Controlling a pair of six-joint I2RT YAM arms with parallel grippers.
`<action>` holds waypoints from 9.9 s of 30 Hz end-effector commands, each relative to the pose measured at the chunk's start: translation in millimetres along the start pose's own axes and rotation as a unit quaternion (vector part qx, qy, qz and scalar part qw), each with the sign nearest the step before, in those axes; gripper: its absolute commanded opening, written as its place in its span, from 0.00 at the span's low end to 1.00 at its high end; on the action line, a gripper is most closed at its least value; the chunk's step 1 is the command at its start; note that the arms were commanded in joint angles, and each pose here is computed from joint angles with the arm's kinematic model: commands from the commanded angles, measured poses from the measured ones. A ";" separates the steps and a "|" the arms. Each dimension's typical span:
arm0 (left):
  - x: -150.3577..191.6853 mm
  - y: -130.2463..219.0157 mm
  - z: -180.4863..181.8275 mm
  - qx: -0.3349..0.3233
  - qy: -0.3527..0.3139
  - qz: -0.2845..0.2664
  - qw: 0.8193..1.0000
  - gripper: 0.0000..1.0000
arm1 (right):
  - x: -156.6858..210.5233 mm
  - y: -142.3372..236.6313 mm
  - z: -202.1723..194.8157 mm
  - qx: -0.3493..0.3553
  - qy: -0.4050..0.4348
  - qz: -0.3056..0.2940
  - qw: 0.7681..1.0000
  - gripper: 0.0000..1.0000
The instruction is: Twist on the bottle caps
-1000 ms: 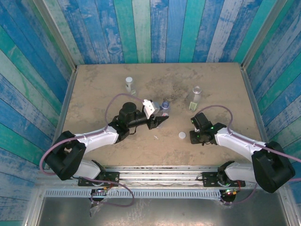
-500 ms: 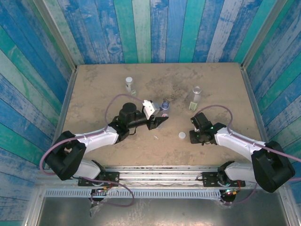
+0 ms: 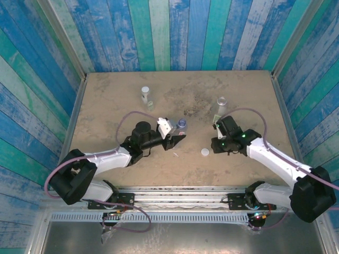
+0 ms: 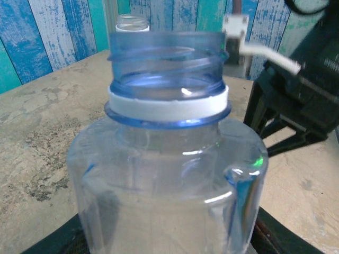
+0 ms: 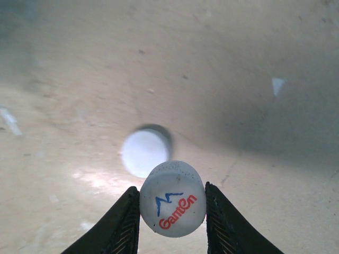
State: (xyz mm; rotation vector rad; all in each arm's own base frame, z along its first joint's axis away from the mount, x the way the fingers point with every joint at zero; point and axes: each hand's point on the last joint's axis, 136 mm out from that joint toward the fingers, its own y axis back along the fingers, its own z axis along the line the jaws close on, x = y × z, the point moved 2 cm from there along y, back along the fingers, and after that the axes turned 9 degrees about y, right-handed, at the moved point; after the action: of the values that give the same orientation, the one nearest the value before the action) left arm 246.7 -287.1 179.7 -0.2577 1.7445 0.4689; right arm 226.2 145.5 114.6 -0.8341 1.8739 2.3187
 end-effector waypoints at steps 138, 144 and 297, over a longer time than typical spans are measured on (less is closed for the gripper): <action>40.0 -44.3 8.4 0.042 -0.010 0.061 0.997 0.45 | -87.9 57.6 115.9 -0.123 0.046 0.076 0.988 0.42; 45.2 -40.1 7.3 0.040 -0.008 0.067 0.997 0.45 | -96.4 71.1 116.0 -0.128 0.066 0.055 0.988 0.57; -6.4 -10.3 -46.3 0.177 -0.083 0.086 0.977 0.48 | -88.6 99.8 113.1 -0.216 0.556 -0.049 0.801 0.42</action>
State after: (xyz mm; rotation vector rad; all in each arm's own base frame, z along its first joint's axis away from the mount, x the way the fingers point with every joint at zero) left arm 212.3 -314.3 171.7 0.2050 1.7086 0.3421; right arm 217.0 248.7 255.0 -2.7130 1.2581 2.4129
